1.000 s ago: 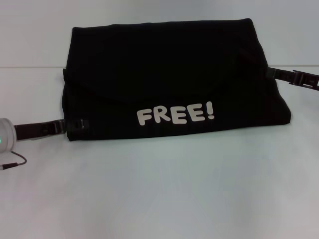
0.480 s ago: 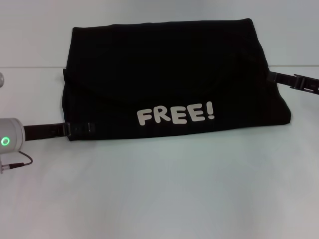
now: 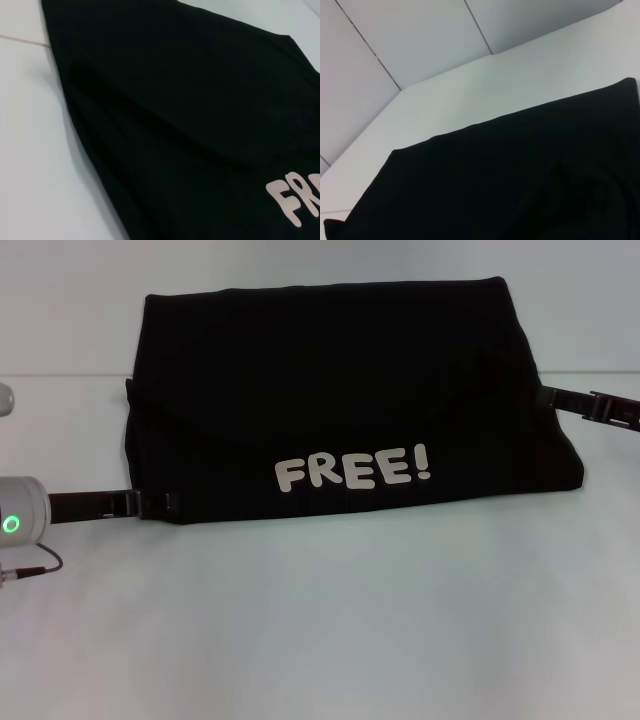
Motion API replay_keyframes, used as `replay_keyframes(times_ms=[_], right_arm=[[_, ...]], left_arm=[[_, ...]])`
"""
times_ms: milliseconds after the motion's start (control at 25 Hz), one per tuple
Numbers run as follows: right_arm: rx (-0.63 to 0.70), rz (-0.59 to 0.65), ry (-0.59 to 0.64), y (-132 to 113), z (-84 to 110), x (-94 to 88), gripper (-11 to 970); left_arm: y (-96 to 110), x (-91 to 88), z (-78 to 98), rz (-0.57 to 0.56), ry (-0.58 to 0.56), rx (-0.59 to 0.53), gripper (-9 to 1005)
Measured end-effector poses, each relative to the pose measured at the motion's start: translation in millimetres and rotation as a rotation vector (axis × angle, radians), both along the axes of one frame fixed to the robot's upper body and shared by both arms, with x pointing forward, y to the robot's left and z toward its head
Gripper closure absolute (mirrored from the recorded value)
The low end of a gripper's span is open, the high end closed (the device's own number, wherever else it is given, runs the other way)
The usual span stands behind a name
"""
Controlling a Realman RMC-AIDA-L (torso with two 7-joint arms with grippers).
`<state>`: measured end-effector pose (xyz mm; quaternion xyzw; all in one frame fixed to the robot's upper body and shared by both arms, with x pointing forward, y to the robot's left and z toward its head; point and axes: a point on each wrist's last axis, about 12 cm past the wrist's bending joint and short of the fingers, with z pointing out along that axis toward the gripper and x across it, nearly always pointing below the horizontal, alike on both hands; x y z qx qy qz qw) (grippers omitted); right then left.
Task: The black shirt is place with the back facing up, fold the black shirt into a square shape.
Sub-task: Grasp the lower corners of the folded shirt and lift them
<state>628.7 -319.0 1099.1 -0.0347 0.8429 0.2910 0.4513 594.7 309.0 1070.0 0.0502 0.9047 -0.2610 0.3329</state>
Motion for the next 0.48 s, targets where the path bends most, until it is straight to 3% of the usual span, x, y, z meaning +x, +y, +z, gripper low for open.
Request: replay_keyframes(times_ms=[480], right_arm=[[-0.083, -0.066, 0.085, -23.2, 0.7, 4.0, 244]], left_arm=[[0.0, 6.6, 1.7, 0.002, -0.029, 0.042, 765]])
